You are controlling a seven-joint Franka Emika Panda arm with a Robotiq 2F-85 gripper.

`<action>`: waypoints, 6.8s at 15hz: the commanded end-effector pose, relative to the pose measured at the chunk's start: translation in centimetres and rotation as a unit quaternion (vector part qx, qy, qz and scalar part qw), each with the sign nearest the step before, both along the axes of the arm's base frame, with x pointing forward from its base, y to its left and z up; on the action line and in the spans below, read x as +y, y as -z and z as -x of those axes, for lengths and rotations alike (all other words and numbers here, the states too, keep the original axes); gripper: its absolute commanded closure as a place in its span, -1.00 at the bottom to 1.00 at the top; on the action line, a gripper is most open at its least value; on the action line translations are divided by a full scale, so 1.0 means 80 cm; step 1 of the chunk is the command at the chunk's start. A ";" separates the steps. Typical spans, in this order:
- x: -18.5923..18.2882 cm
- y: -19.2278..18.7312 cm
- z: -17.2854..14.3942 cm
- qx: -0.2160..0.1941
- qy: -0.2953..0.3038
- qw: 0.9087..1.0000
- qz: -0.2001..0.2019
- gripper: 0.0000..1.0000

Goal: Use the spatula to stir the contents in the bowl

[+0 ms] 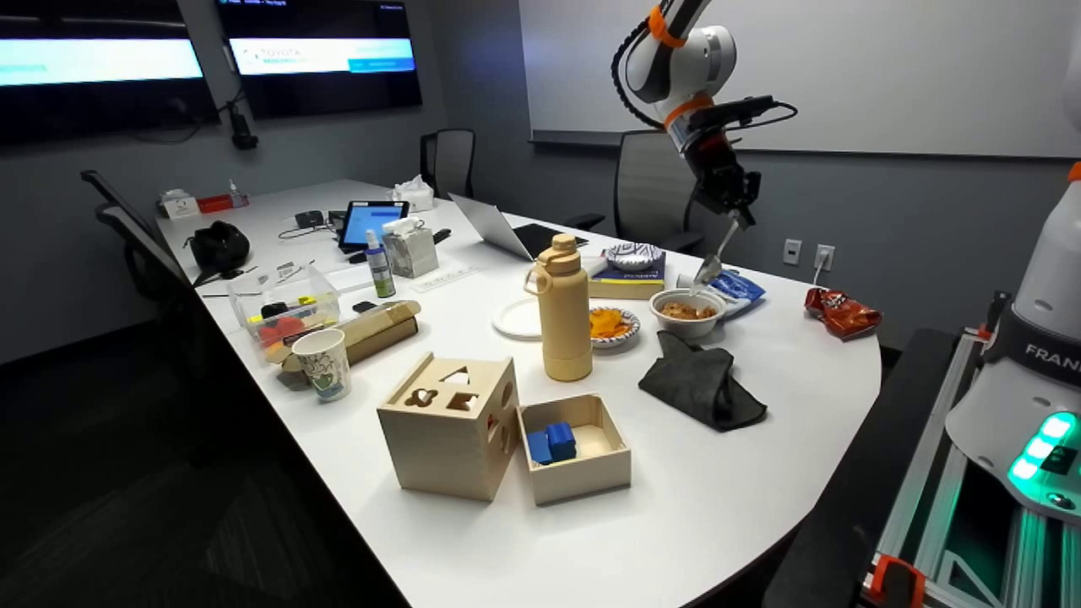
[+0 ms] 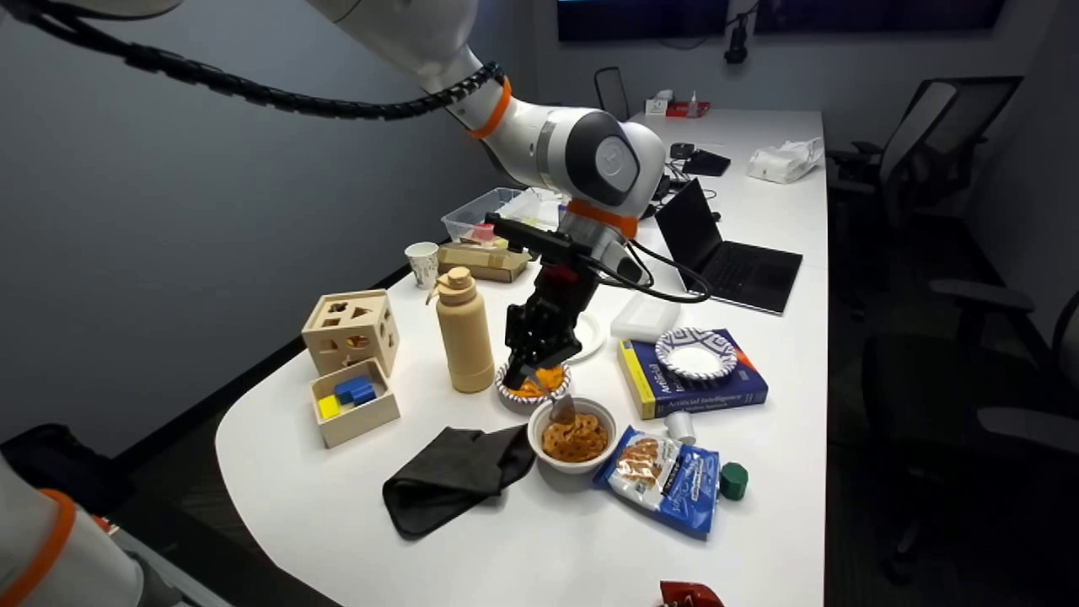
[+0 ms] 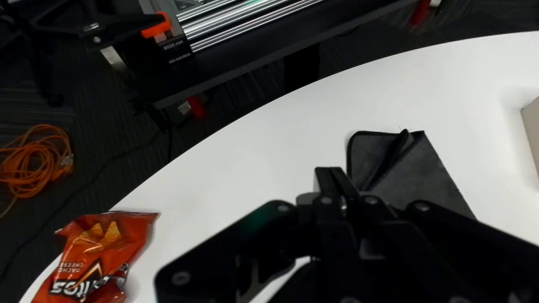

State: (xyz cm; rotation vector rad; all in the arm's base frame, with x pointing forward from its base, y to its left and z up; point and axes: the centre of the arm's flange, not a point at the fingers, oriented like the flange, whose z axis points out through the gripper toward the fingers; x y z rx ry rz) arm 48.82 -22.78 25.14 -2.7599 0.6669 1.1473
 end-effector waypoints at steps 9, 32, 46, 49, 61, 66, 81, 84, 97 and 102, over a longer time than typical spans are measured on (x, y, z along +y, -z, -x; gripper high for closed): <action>0.014 0.041 -0.018 0.056 0.002 0.997 0.053 0.98; 0.016 0.057 -0.036 0.040 -0.016 0.999 0.017 0.98; 0.042 0.045 -0.042 0.060 -0.059 0.994 -0.071 0.98; 0.048 0.052 -0.053 0.054 -0.062 0.996 -0.042 0.98; 0.032 0.048 -0.068 0.039 -0.045 0.997 0.056 0.98; 0.025 0.057 -0.057 0.083 -0.054 0.993 0.065 0.98; 0.048 0.046 -0.058 0.101 -0.086 0.991 -0.020 0.98; 0.041 0.043 -0.058 0.114 -0.076 0.990 0.015 0.98; 0.021 0.066 -0.033 0.201 -0.059 0.975 0.078 0.98; 0.029 0.072 -0.036 0.186 -0.068 0.980 0.033 0.98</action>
